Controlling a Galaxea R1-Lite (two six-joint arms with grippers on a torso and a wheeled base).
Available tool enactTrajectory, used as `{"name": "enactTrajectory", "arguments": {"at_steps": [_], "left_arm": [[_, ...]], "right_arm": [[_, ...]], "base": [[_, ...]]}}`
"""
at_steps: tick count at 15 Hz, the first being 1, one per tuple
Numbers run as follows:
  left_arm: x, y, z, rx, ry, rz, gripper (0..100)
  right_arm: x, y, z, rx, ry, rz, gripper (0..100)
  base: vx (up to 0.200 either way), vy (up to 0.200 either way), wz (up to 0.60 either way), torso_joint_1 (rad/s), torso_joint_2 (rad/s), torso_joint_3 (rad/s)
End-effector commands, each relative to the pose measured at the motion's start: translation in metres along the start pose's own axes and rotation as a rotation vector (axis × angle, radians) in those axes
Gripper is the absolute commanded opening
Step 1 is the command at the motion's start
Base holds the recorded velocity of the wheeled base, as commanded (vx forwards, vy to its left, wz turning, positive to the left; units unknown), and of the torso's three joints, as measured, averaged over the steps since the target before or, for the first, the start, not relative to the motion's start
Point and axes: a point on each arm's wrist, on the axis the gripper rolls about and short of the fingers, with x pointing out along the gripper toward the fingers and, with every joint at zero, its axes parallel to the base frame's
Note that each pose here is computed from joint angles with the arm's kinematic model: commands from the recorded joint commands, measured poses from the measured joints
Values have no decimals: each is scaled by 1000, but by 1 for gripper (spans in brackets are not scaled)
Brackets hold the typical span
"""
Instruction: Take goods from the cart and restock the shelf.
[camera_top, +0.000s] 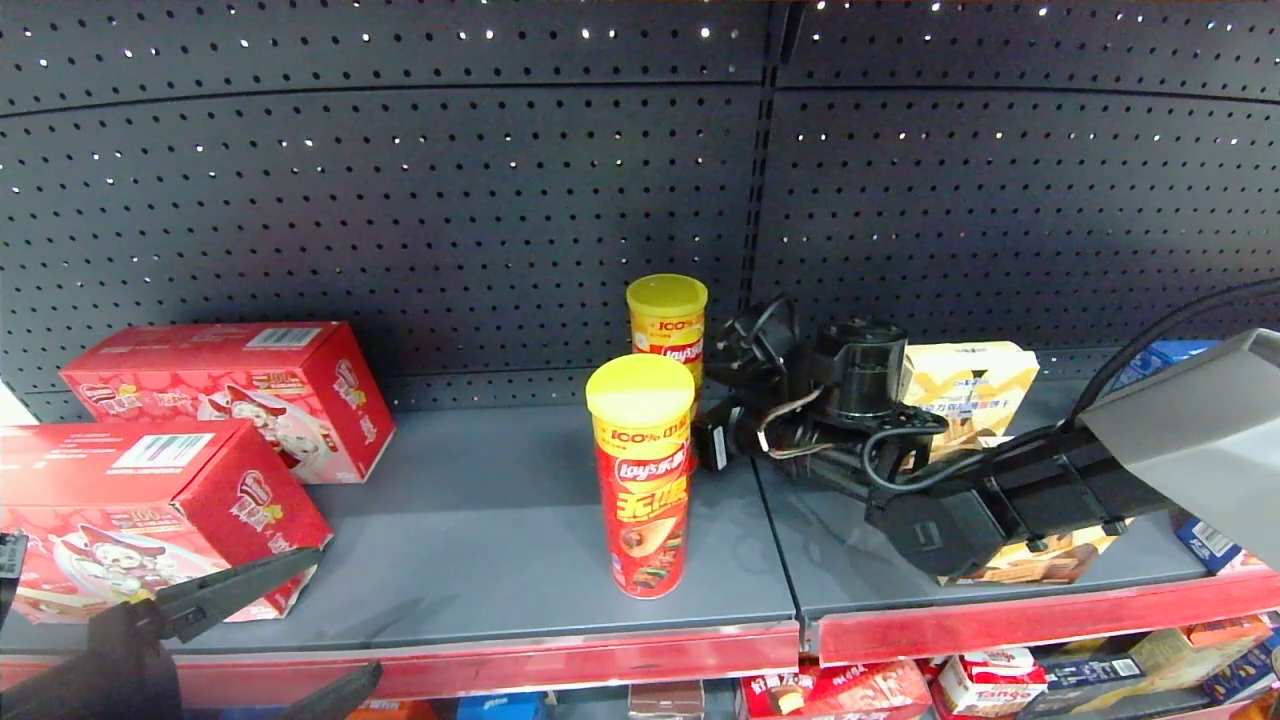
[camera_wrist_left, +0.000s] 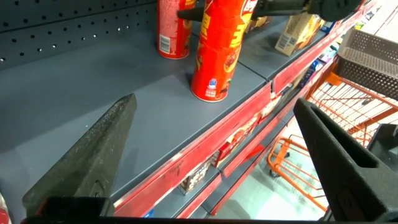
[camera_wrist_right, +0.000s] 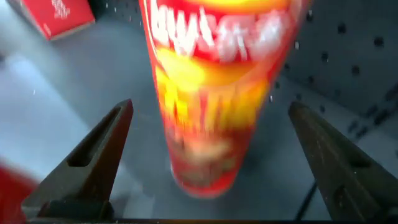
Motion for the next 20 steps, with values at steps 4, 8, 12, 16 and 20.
{"name": "enactTrajectory", "arguments": {"at_steps": [4,8,12,16,20], "left_arm": [[0,0,-1,-4,5,0,100],[2,2,1,-1,-1,11,100],[3,4,1,-3,0,71,100],[7,7,9,10,-20,75,100],[25,21,17,37,-7,164,100]], "right_arm": [[-32,-12,10,2,10,-67,100],[-47,-18,34,-5,-33,-169,100],[-83,-26,73,18,-128,-408,100],[-120,-21,91,29,-167,-450,100],[-162,-20,93,8,-171,-497,100]], "base": [[0,0,0,0,0,0],[0,0,0,0,0,0],[0,0,0,0,0,0],[0,0,0,0,0,0],[0,0,0,0,0,0]]}}
